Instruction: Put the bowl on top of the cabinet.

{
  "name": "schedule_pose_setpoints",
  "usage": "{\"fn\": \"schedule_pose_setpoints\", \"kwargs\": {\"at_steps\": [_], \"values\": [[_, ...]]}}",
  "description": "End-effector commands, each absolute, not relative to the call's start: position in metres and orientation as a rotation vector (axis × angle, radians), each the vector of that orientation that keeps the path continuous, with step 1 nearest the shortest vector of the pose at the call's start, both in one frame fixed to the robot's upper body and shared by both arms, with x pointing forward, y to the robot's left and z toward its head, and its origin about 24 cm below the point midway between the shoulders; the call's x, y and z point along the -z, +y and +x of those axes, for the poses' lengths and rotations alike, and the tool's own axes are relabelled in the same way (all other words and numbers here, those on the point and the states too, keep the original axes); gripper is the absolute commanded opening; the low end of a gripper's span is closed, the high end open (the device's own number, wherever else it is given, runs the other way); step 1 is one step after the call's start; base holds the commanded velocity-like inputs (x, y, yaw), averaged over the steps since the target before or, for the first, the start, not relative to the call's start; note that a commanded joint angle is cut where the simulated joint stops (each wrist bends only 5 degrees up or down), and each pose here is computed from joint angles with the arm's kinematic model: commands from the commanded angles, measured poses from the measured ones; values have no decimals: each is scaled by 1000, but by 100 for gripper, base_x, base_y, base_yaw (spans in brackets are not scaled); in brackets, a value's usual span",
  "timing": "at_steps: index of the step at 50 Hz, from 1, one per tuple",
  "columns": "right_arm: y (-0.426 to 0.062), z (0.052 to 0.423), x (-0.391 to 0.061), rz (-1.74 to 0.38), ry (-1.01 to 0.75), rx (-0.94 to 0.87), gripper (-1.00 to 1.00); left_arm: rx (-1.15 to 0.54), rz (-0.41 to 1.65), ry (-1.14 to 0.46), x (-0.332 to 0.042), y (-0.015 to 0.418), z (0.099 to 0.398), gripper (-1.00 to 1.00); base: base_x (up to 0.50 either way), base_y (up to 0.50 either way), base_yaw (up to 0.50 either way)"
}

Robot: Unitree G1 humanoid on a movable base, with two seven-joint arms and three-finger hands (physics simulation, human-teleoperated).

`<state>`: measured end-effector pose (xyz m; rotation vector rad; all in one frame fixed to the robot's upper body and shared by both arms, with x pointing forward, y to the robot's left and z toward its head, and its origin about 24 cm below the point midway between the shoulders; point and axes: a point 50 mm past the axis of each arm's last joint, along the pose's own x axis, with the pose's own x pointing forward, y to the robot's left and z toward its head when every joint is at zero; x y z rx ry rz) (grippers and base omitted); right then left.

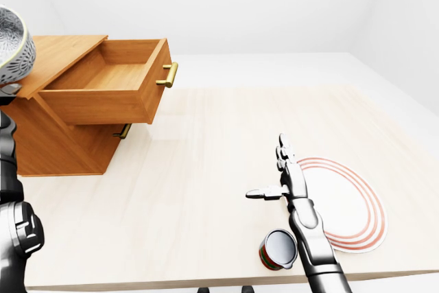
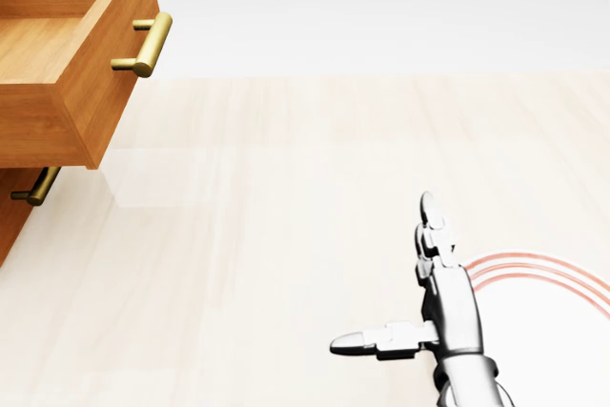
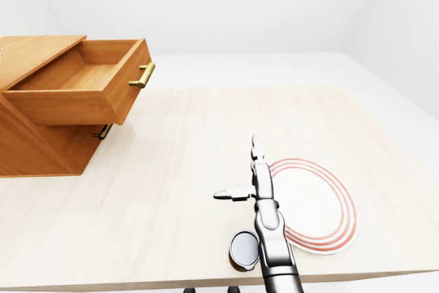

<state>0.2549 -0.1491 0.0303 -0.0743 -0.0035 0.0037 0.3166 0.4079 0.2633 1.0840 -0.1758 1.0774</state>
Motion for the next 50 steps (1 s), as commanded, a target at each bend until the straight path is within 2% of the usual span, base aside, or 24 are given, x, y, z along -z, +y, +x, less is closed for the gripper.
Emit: {"fn": "schedule_pose_setpoints", "kwargs": {"at_steps": [1, 19, 24, 30, 31, 35, 39, 43, 50], "values": [[-148, 256, -28, -77, 6, -5, 100, -1042, 1090, -129, -246, 406, 320, 100, 0, 0, 0], [-147, 256, -28, -80, 6, -8, 100, -1046, 1087, -163, -250, 404, 320, 100, 0, 0, 0], [-147, 256, -27, -80, 11, -8, 100, -1058, 1077, -214, -258, 401, 318, 100, 0, 0, 0], [-147, 256, -26, -79, 14, -7, 100, -1089, 1048, -399, -282, 391, 306, 100, 0, 0, 0], [-147, 256, -27, -80, 11, -8, 100, -1096, 1035, -472, -290, 385, 300, 100, 0, 0, 0], [-147, 255, -27, -80, 10, -8, 100, -1115, 1009, -585, -310, 371, 279, 100, 0, 0, 0], [-147, 256, -27, -80, 12, -8, 100, -1084, 995, -667, -327, 353, 257, 100, 0, 0, 0], [-147, 255, -28, -80, 7, -9, 100, -1009, 983, -831, -344, 326, 232, 100, 0, 0, 0], [-147, 255, -27, -79, 8, -9, 100, -921, 942, -1045, -354, 292, 194, 100, 0, 0, 0]]}}
